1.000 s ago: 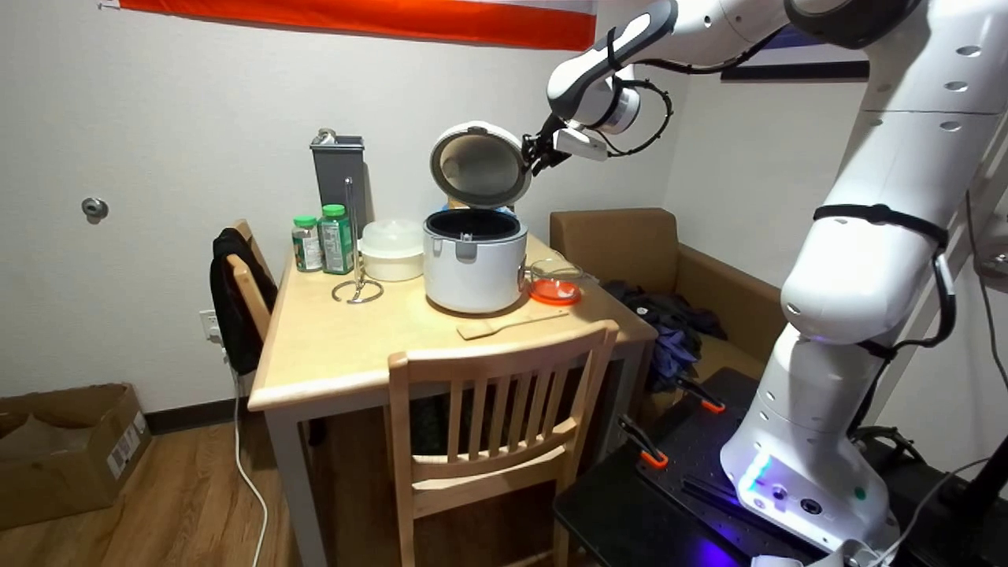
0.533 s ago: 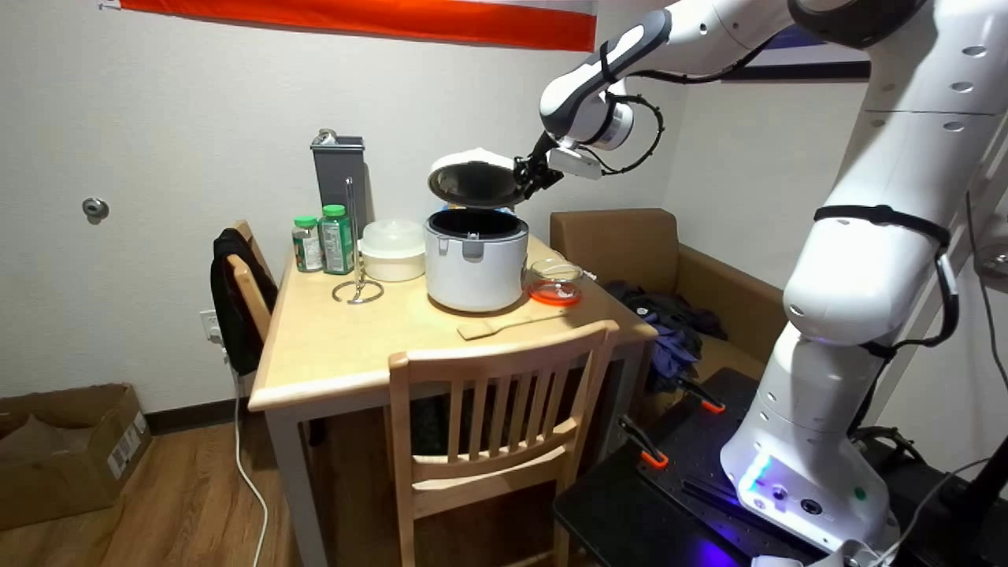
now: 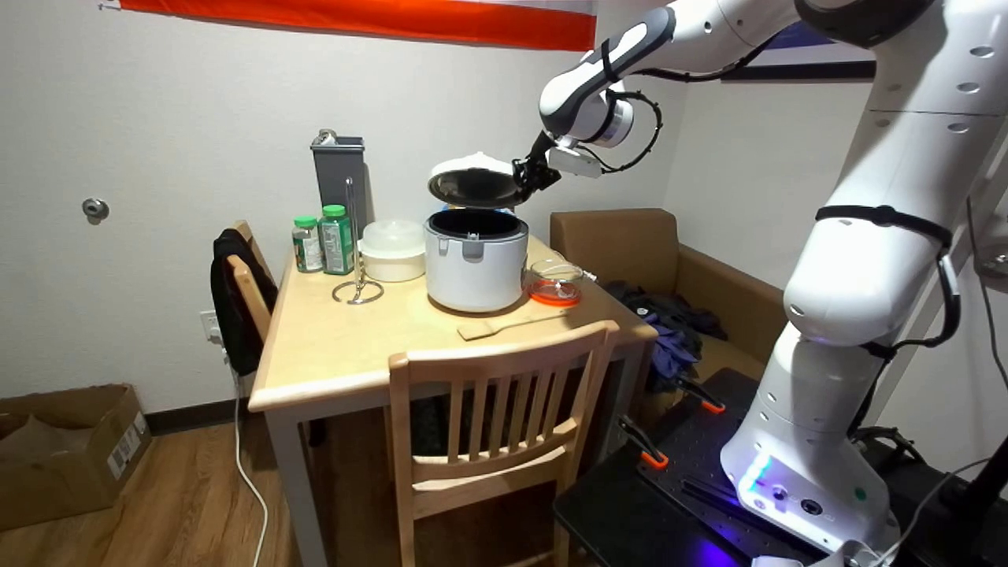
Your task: Close the rice cooker
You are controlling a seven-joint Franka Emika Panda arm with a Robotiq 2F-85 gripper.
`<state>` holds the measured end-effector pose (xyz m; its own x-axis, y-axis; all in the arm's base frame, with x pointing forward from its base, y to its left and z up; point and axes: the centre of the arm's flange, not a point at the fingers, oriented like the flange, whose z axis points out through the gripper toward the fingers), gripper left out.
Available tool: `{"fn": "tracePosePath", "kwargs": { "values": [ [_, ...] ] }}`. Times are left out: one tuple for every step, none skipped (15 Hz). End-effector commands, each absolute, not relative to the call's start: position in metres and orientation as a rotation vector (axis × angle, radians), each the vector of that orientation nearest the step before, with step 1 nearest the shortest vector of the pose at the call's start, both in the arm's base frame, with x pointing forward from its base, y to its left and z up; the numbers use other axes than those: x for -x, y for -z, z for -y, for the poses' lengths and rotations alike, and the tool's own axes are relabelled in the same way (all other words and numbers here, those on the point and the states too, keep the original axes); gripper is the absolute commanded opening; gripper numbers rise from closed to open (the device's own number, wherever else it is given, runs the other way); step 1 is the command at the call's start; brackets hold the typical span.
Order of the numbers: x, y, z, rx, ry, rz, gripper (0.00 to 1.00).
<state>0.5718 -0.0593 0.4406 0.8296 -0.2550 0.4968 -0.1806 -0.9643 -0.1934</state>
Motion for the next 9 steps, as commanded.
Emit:
{"fn": "tracePosePath", "kwargs": {
  "values": [
    [-0.549, -0.462, 0.053, 2.897, 0.714, -0.35, 0.22],
    [-0.545, -0.463, 0.052, 2.903, 0.685, -0.34, 0.06],
    [-0.54, -0.464, 0.051, 2.911, 0.649, -0.334, 0.05],
    [-0.537, -0.465, 0.05, 2.915, 0.624, -0.329, 0.03],
    [-0.534, -0.466, 0.05, 2.917, 0.6, -0.326, 0.0],
    [-0.532, -0.468, 0.049, 2.917, 0.591, -0.326, 0.0],
    [-0.531, -0.471, 0.049, 2.914, 0.585, -0.326, 0.0],
    [-0.53, -0.473, 0.05, 2.913, 0.583, -0.326, 0.0],
    [-0.529, -0.476, 0.05, 2.913, 0.58, -0.324, 0.0]
  ]
}}
